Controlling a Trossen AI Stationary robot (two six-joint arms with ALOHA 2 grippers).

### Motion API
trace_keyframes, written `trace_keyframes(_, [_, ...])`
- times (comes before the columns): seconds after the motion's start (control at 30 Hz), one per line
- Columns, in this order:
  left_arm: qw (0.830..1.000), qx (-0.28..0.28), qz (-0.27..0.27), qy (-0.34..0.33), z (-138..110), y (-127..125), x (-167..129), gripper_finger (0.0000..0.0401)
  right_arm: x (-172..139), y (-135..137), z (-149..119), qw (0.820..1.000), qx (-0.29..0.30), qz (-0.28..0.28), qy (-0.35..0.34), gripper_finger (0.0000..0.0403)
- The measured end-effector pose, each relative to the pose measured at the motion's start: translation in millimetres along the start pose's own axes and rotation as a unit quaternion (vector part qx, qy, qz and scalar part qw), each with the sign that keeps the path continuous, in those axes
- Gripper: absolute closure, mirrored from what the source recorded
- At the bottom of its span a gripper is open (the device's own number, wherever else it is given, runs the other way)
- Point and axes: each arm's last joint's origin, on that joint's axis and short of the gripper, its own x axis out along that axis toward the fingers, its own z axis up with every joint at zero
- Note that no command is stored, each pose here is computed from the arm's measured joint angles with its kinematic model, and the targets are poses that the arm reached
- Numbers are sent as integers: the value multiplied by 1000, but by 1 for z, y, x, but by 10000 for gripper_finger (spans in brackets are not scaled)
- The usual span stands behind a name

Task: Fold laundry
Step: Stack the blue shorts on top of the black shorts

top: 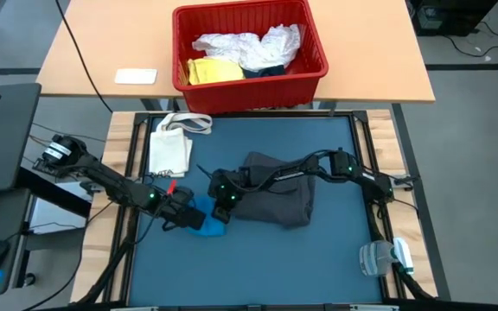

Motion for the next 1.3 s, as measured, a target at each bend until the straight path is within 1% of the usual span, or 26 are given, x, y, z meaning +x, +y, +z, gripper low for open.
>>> trace_keyframes(0.03, [1000, -2, -3, -3, 1, -1, 0, 380, -3, 0, 0, 1000, -1, -13, 4, 385])
trace_keyframes(0.07, [1000, -1, -9, -5, 3, -2, 1, 380, -7, 1, 0, 1000, -1, -27, 8, 385])
trace_keyframes(0.13, [999, 4, -38, -9, 5, -7, -1, 375, -20, 7, 2, 999, -10, -51, 14, 385])
trace_keyframes(0.23, [996, 5, -87, -20, 12, -20, -8, 371, -50, 23, 8, 997, -26, -69, 17, 385])
trace_keyframes(0.33, [992, 23, -119, -40, 26, -36, -19, 376, -83, 39, 14, 996, -29, -79, 17, 385])
trace_keyframes(0.47, [984, 54, -150, -79, 52, -61, -41, 377, -130, 58, 21, 996, -29, -81, 2, 385])
trace_keyframes(0.57, [975, 94, -166, -116, 77, -82, -64, 377, -167, 69, 24, 996, -22, -89, -14, 385])
trace_keyframes(0.67, [962, 128, -180, -163, 104, -100, -85, 377, -204, 75, 19, 991, -6, -130, -10, 385])
trace_keyframes(0.77, [955, 146, -171, -194, 127, -106, -90, 377, -236, 78, 8, 985, 12, -174, 5, 385])
trace_keyframes(0.8, [955, 148, -168, -194, 134, -106, -88, 377, -244, 79, 3, 982, 15, -188, 9, 385])
trace_keyframes(0.87, [959, 150, -163, -174, 144, -104, -73, 377, -253, 77, -7, 978, 31, -206, 15, 385])
trace_keyframes(0.97, [964, 150, -171, -140, 154, -107, -43, 377, -251, 66, -27, 973, 66, -220, 29, 385])
trace_keyframes(1.03, [964, 148, -183, -122, 158, -110, -20, 377, -243, 55, -43, 969, 92, -227, 36, 385])
trace_keyframes(1.13, [968, 135, -193, -88, 157, -114, 11, 377, -230, 36, -68, 962, 132, -235, 44, 385])
trace_keyframes(1.2, [973, 126, -184, -65, 155, -112, 30, 377, -218, 22, -86, 957, 154, -241, 52, 385])
trace_keyframes(1.3, [979, 111, -168, -31, 150, -108, 54, 372, -202, 3, -107, 955, 182, -229, 50, 385])
